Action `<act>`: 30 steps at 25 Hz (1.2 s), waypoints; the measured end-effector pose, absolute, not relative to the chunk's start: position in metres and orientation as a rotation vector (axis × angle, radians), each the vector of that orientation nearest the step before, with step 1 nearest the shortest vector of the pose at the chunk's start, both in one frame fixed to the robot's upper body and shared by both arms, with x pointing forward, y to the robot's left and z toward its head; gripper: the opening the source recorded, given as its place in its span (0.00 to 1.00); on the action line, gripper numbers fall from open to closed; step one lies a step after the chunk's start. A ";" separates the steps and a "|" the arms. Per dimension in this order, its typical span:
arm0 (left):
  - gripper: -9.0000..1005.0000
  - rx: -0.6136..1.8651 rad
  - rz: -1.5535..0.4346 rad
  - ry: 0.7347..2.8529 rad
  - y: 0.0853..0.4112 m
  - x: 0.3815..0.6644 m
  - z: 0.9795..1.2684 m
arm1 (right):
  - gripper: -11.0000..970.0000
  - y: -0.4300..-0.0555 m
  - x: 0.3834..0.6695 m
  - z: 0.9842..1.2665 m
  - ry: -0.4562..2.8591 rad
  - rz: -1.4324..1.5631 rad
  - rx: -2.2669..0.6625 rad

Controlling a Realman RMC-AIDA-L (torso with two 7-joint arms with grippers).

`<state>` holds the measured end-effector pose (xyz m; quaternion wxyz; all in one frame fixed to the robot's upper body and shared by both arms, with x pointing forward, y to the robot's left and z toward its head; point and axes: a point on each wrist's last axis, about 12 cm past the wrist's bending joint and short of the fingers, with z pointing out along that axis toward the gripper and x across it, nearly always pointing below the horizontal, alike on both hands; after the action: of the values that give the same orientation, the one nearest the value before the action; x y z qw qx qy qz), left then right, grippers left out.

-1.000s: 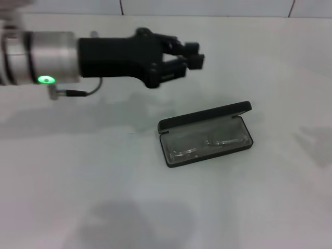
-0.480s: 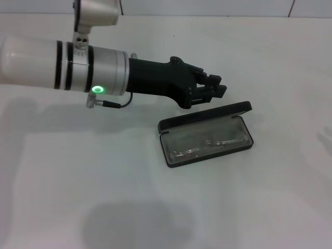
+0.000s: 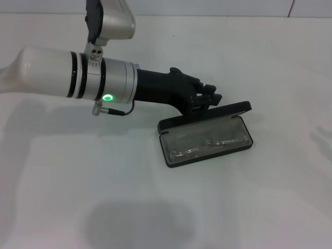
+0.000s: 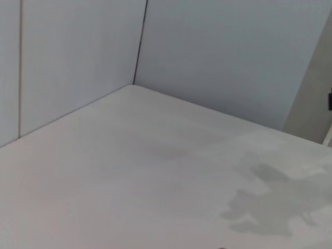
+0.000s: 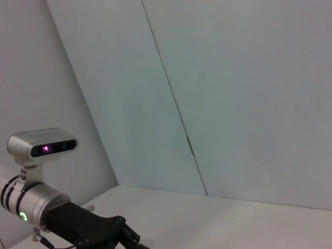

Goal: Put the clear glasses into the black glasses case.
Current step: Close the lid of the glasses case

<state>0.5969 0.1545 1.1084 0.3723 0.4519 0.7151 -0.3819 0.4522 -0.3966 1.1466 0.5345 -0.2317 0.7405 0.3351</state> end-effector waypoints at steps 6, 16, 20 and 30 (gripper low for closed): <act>0.23 1.152 -0.982 1.860 0.155 0.595 1.102 | 0.25 -0.394 0.455 1.144 1.757 0.819 -0.550; 0.23 1.158 -0.989 1.893 0.154 0.592 1.094 | 0.27 -0.391 0.456 1.140 1.752 0.846 -0.547; 0.24 1.169 -0.979 1.904 0.154 0.590 1.091 | 0.28 -0.390 0.455 1.138 1.748 0.855 -0.552; 0.27 1.235 -0.992 1.911 0.148 0.583 1.085 | 0.29 -0.388 0.454 1.137 1.746 0.877 -0.558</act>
<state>0.5825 0.1479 1.0852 0.3239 0.4708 0.7283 -0.3782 0.4545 -0.3882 1.1366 0.5270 -0.2333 0.7303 0.3667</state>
